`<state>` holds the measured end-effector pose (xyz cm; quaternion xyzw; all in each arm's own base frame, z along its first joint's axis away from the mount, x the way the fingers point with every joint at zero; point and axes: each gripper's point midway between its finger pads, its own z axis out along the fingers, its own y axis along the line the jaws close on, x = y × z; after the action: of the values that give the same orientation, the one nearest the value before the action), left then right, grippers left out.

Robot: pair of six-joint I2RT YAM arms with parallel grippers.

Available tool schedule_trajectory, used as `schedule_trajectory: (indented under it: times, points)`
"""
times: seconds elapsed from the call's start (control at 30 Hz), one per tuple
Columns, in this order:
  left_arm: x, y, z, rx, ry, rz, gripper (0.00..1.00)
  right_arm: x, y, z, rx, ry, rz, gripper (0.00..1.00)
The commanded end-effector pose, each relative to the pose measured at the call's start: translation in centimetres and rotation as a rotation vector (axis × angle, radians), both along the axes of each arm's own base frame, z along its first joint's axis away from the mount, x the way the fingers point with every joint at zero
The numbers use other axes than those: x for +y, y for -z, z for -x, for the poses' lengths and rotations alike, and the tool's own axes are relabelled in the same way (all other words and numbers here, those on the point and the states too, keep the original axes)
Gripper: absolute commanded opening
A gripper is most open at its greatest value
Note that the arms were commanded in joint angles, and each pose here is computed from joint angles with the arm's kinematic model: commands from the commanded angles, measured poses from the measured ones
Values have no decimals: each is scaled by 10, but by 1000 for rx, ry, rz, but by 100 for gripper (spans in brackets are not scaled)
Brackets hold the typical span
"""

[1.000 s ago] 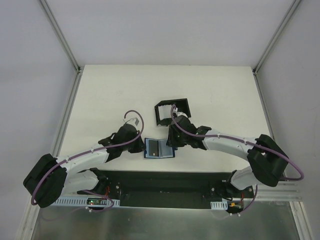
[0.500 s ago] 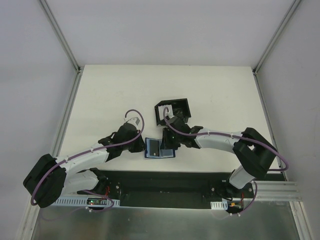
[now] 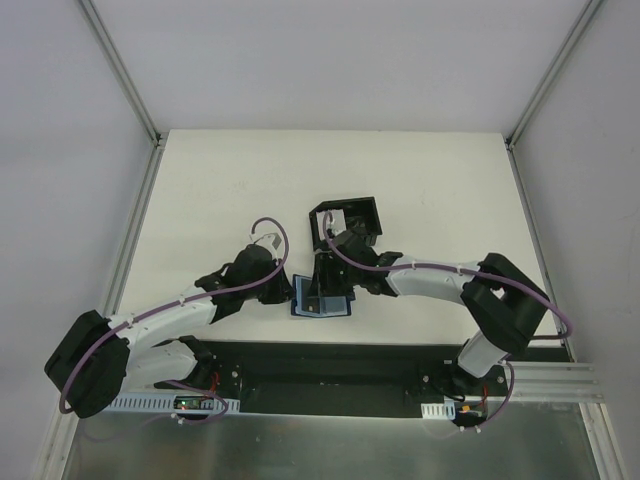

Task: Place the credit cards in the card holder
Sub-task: Insert the credit card into the card holder.

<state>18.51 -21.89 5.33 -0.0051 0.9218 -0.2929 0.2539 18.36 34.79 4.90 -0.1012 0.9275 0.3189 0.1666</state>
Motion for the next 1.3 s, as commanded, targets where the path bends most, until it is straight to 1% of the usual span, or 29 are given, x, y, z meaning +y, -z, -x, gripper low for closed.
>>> schedule_trajectory:
  times: [0.0,0.2,0.43,0.6,0.87,1.07,1.27]
  points:
    - [-9,-26,-10,-55,19,51,0,22,-18,-5,-26,-23,-57,51]
    - [-9,-26,-9,-49,19,55,0,26,-21,-5,-49,-28,-22,54]
    - [-8,-25,-8,-53,17,55,0,22,-13,-3,-54,-35,60,54]
    - [-8,-25,-8,-50,17,55,0,21,-12,-3,-66,-38,91,53]
    - [-6,-20,-7,-41,12,45,0,23,-19,-3,-89,-47,77,50]
    - [-4,-17,-7,-34,-3,40,0,24,-32,-5,-122,-37,37,50]
    - [-3,-17,-7,-33,-7,40,0,21,-31,-6,-127,-31,43,51]
